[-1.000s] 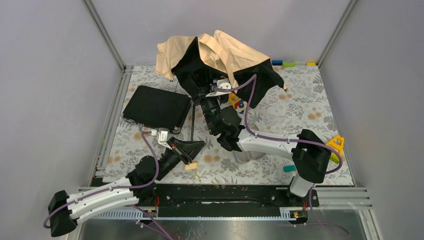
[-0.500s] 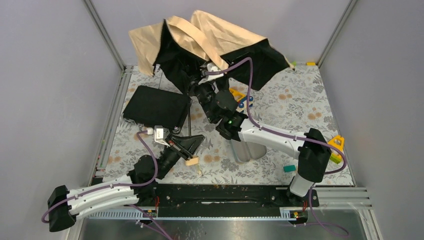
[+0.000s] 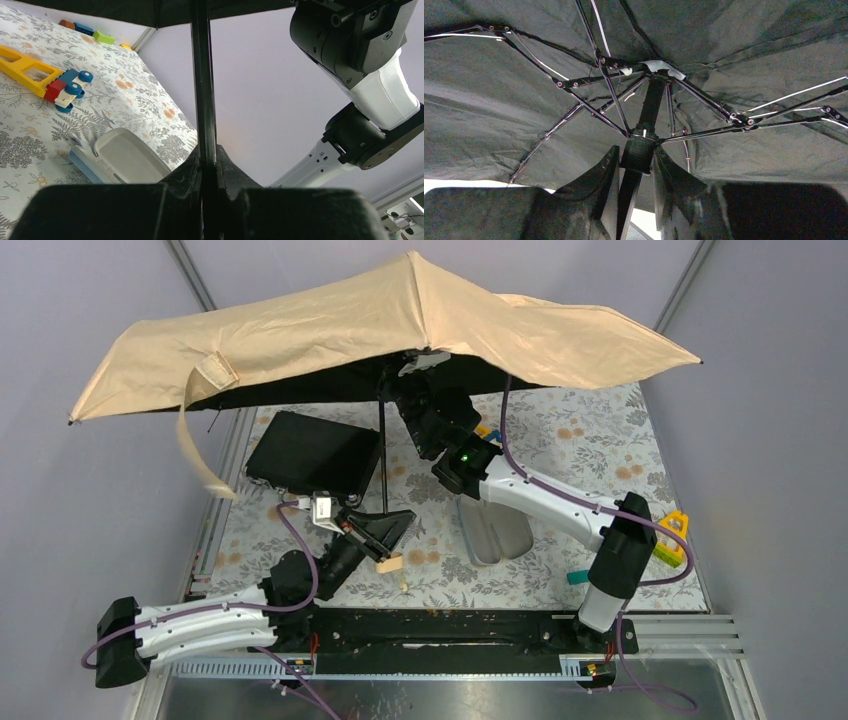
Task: Open the umbrella
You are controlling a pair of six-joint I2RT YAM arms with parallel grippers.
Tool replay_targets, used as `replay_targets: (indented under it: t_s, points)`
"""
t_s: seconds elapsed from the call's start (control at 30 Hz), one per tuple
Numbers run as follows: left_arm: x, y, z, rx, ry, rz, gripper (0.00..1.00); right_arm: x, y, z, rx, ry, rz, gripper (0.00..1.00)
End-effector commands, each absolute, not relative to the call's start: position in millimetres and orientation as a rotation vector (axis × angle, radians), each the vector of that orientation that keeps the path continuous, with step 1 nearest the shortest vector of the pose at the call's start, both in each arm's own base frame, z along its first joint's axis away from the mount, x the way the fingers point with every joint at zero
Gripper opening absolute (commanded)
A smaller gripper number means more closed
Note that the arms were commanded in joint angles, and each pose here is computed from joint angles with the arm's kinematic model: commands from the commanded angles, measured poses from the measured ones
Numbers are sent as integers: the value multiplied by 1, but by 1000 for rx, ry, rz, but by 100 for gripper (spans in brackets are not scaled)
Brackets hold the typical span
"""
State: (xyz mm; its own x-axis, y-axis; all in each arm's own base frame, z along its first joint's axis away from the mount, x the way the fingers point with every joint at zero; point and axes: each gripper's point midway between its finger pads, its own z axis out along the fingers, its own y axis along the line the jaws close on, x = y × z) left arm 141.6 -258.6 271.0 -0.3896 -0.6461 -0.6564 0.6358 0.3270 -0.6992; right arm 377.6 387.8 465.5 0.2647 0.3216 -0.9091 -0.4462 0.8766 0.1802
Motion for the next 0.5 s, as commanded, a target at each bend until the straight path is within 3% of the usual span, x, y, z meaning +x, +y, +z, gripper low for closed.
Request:
replay_targets:
  t_s: [0.0, 0.47]
  points:
    - [50, -296, 186, 620, 1594, -1451, 0, 396, 119, 636, 583, 676, 201, 0]
    - [23, -300, 156, 837, 1633, -1366, 0, 404, 88, 654, 639, 657, 132, 0]
